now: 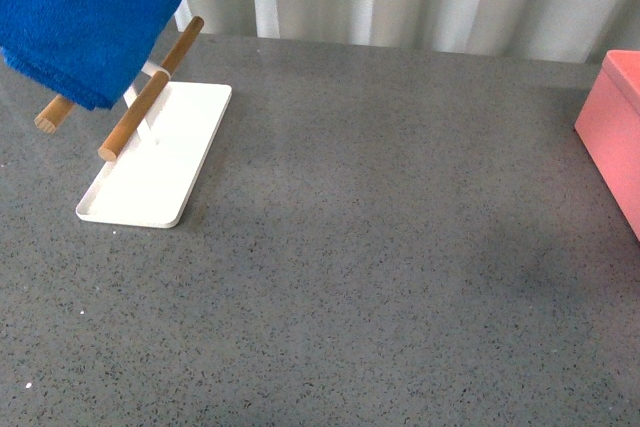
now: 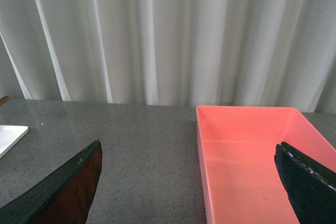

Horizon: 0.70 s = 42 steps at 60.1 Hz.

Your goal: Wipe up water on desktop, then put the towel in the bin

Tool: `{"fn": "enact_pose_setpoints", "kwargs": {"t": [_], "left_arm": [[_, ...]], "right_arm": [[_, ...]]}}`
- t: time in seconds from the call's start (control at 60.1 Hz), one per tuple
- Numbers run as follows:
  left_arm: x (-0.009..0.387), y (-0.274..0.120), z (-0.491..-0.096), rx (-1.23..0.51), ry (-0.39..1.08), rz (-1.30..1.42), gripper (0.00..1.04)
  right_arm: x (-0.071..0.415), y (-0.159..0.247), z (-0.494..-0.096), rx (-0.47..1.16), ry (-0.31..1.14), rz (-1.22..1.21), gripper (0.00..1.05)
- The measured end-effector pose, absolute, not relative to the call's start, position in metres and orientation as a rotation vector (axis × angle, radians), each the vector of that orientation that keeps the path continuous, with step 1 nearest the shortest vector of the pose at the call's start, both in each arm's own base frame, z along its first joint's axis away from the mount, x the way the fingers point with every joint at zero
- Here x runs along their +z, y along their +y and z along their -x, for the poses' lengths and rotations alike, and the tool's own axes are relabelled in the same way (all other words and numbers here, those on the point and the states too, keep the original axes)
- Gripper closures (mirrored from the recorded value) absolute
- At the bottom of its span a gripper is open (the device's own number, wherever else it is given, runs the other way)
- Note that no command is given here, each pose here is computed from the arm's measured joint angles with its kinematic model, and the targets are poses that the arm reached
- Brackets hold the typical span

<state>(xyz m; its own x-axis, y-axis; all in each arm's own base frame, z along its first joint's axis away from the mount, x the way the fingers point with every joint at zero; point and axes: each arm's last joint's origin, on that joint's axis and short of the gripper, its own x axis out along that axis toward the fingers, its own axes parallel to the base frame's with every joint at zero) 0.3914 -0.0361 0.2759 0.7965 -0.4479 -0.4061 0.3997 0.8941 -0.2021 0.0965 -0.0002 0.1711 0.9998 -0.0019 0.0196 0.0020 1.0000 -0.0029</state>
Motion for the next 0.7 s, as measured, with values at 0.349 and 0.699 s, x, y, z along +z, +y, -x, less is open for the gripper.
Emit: {"fn": "enact_pose_setpoints", "kwargs": {"t": [0.349,0.699], "left_arm": [[0.284,-0.113,-0.334,-0.804,0.465,0.29,1.01],[0.283,-0.126,-0.333,-0.792,0.425,0.296,1.01]], "right_arm": [[0.171,0.0,-0.096,-0.002,-0.02,0.003,0.07],[0.171,0.0,-0.097,0.026,0.087,-0.029,0.07]]}}
